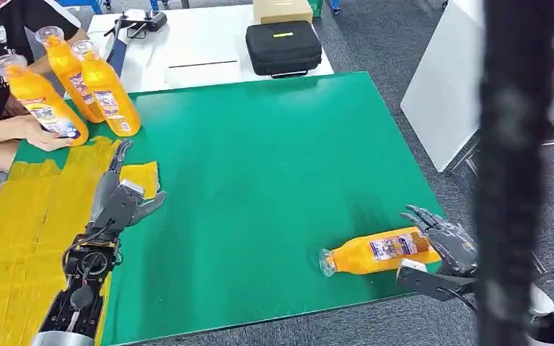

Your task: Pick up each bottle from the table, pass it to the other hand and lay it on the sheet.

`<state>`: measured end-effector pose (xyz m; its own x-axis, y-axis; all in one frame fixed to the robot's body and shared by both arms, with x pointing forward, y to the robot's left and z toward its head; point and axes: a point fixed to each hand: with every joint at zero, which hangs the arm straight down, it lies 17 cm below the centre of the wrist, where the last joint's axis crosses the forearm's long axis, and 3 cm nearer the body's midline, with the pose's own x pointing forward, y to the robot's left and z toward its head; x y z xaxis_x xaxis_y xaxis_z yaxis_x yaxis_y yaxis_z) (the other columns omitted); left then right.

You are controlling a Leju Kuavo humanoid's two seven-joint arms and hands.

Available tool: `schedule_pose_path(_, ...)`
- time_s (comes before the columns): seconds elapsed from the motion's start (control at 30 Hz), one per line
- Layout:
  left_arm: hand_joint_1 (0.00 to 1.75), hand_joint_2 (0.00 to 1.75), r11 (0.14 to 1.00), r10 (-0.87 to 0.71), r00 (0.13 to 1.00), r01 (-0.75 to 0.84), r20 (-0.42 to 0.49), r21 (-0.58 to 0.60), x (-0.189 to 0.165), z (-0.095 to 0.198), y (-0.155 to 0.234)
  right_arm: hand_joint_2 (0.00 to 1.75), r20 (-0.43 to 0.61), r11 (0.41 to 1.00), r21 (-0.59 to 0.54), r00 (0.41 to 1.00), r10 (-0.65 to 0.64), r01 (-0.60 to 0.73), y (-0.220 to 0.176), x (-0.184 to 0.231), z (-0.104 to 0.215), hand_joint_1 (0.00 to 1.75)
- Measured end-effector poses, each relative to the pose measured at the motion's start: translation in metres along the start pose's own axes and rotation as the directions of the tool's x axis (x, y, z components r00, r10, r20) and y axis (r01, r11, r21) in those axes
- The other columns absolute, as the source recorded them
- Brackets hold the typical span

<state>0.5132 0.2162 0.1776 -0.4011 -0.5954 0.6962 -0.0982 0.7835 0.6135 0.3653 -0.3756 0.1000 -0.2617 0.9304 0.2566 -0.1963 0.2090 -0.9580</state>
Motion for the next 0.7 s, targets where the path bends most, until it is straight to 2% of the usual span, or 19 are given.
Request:
schedule_pose_path(0.43, 0.0, 1.75, 1.0, 0.021, 1.0, -0.021, -0.006, 0.001, 0.006, -0.003, -0.007, 1.75, -0.124, 0.998, 0.059, 0.991, 0.044, -0.037, 0.018, -0.031, 0.013, 0.0)
schedule_pose_path(0.7, 0.0, 1.75, 0.999, 0.035, 0.999, -0.035, -0.031, 0.0, 0.002, -0.004, -0.012, 1.75, -0.189, 0.996, 0.071, 0.98, 0.069, -0.056, 0.026, -0.053, 0.008, 0.0)
